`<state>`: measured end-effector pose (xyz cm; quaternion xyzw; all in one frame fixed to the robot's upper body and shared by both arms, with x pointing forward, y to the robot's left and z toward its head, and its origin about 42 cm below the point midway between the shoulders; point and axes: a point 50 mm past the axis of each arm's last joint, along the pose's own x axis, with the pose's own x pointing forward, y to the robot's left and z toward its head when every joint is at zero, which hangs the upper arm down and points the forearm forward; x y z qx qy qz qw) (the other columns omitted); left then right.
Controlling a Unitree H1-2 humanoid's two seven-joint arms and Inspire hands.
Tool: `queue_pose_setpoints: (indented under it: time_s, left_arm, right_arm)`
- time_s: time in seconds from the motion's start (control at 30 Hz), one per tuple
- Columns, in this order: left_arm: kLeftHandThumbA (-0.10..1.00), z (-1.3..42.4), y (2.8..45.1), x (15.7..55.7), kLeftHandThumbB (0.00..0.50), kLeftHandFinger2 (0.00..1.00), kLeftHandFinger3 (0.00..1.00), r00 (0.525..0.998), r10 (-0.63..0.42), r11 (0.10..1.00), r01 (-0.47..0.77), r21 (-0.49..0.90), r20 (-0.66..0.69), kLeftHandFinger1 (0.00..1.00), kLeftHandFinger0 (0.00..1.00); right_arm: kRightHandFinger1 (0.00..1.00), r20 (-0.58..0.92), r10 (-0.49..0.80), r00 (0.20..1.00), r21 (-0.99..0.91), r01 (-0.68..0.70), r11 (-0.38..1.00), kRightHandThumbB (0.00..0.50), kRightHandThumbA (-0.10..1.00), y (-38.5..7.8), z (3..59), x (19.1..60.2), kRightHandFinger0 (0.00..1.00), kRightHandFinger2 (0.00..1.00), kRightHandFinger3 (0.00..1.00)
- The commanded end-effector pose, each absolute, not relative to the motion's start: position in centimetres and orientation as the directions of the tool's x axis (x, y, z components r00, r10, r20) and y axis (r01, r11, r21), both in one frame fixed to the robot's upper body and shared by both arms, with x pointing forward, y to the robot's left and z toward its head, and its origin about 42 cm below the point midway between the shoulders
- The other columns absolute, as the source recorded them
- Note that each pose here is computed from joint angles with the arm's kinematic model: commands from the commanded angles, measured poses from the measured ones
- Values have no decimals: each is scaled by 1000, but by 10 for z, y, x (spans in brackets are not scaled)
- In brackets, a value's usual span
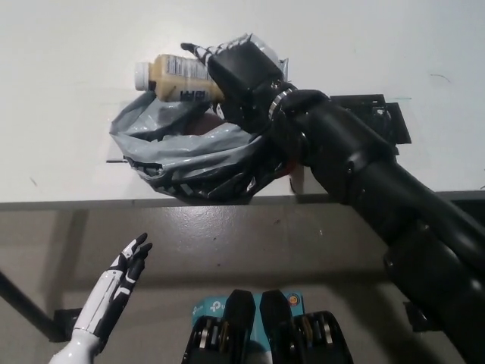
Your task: Use the right hand to pick up a bottle of protein shake and place it into a plastic bag on the left side
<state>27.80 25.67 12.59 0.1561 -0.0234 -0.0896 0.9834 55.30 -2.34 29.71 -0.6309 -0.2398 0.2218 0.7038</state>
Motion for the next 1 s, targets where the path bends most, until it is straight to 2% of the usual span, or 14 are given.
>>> queue_pose_setpoints:
  time_s: [0.0,0.03,0.1,0.27,0.33,0.43,0.53,0.6,0.67,0.7,0.77,0.8,0.9,0.97]
  left_arm:
    - [1000,143,247,287,189,1000,1000,971,-217,935,179,305,95,1000,1000]
    - [1000,144,249,287,187,1000,1000,972,-216,935,177,308,96,1000,1000]
    - [1000,144,251,288,186,1000,1000,972,-213,934,172,314,101,1000,1000]
    - [1000,145,254,289,196,1000,1000,973,-211,937,173,303,97,1000,1000]
    - [1000,142,257,282,179,1000,1000,974,-210,938,175,301,86,1000,1000]
    - [1000,138,258,277,186,1000,1000,975,-211,933,178,313,75,1000,1000]
    - [1000,137,259,278,172,1000,1000,974,-216,931,183,316,71,1000,1000]
    - [1000,137,260,278,156,1000,1000,973,-218,933,187,306,70,1000,1000]
    - [1000,137,262,277,144,1000,1000,974,-216,935,186,301,71,1000,1000]
    - [1000,138,262,276,142,1000,1000,973,-218,937,186,296,75,1000,1000]
    - [1000,139,263,273,149,1000,1000,976,-201,938,166,306,89,1000,1000]
    - [1000,140,263,273,154,1000,1000,976,-197,936,160,312,89,1000,1000]
    - [1000,142,269,269,160,1000,1000,978,-187,936,150,319,90,1000,1000]
    - [1000,144,273,266,150,1000,1000,977,-190,935,152,320,92,1000,1000]
  right_arm:
    - [1000,49,698,714,-934,-215,286,274,668,-11,392,552,1000,1000,1000]
    - [1000,58,704,708,-931,-217,295,281,752,-9,397,550,1000,1000,1000]
    - [1000,83,718,691,-924,-216,315,302,779,-7,411,547,1000,1000,1000]
    - [1000,153,725,671,-895,-217,390,321,734,-12,440,539,1000,1000,1000]
    - [1000,181,718,671,-866,-237,440,345,731,-16,443,535,1000,1000,1000]
    - [1000,217,708,672,-838,-244,488,343,743,-26,450,529,1000,1000,1000]
    - [1000,237,698,676,-810,-260,526,397,804,-41,472,525,1000,1000,1000]
    - [1000,254,703,664,-790,-277,547,469,839,-49,487,522,1000,1000,1000]
    - [1000,271,709,651,-783,-279,556,495,876,-54,497,518,1000,1000,1000]
    - [1000,278,716,640,-773,-294,563,489,875,-58,503,516,1000,1000,1000]
    - [1000,370,715,593,-731,-289,618,489,995,-76,531,501,1000,1000,1000]
    - [1000,401,709,580,-717,-284,637,486,1000,-82,537,495,1000,1000,1000]
    - [1000,597,629,499,-637,-182,749,415,1000,-131,565,452,1000,1000,1000]
    - [1000,686,566,457,-577,-131,806,432,1000,-165,573,418,1000,1000,1000]
